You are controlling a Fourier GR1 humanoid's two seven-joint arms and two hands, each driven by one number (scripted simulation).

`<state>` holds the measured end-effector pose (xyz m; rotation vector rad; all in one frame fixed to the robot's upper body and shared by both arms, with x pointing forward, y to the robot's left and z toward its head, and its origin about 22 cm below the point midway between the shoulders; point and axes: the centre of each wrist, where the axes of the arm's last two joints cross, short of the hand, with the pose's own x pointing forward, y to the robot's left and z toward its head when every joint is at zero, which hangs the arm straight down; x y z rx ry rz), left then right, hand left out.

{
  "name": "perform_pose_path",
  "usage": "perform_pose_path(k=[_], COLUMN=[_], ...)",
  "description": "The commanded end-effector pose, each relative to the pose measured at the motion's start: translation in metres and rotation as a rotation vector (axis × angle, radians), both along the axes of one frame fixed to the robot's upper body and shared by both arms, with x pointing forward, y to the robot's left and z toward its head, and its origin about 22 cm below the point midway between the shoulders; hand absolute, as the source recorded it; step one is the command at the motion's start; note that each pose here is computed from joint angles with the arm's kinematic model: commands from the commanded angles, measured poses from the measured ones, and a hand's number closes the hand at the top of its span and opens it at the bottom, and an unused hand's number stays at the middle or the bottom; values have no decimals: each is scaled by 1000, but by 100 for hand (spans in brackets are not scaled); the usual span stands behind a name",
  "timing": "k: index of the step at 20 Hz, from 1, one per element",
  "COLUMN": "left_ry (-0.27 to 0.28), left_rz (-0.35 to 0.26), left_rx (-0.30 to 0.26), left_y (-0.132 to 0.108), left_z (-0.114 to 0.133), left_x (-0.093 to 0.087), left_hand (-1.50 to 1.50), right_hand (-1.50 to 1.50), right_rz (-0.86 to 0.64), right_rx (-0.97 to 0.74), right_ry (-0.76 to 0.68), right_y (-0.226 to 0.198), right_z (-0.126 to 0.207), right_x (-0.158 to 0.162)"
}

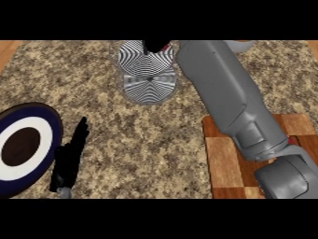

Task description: Pick the bell pepper from the cutting board and place it in the tiered basket

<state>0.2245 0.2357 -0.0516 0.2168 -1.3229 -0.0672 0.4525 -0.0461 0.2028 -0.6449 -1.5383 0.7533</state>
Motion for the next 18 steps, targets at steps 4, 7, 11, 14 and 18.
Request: perform_pose_path(k=[4,7,11,14,18], left_ry=[-7,-3,16,-3,17], left_rz=[-9,-8,19,12,54], left_rx=[1,6,-1,0,10], left_y=[-6,5,1,-7,14], left_z=[1,8,-4,3,4], left_x=[-2,3,0,-7,-9], left_hand=[0,0,0,0,0], right_hand=[-150,-150,-150,-150,-150], right_rz=[5,3,16,-95,-278], right_rx=[313,412,577,611,640], right_ry=[85,71,26,-140,-238], right_y=[-13,-14,-13,-37,-84], right_z=[-18,-21,4,-6,16], right_x=[7,8,10,14,22])
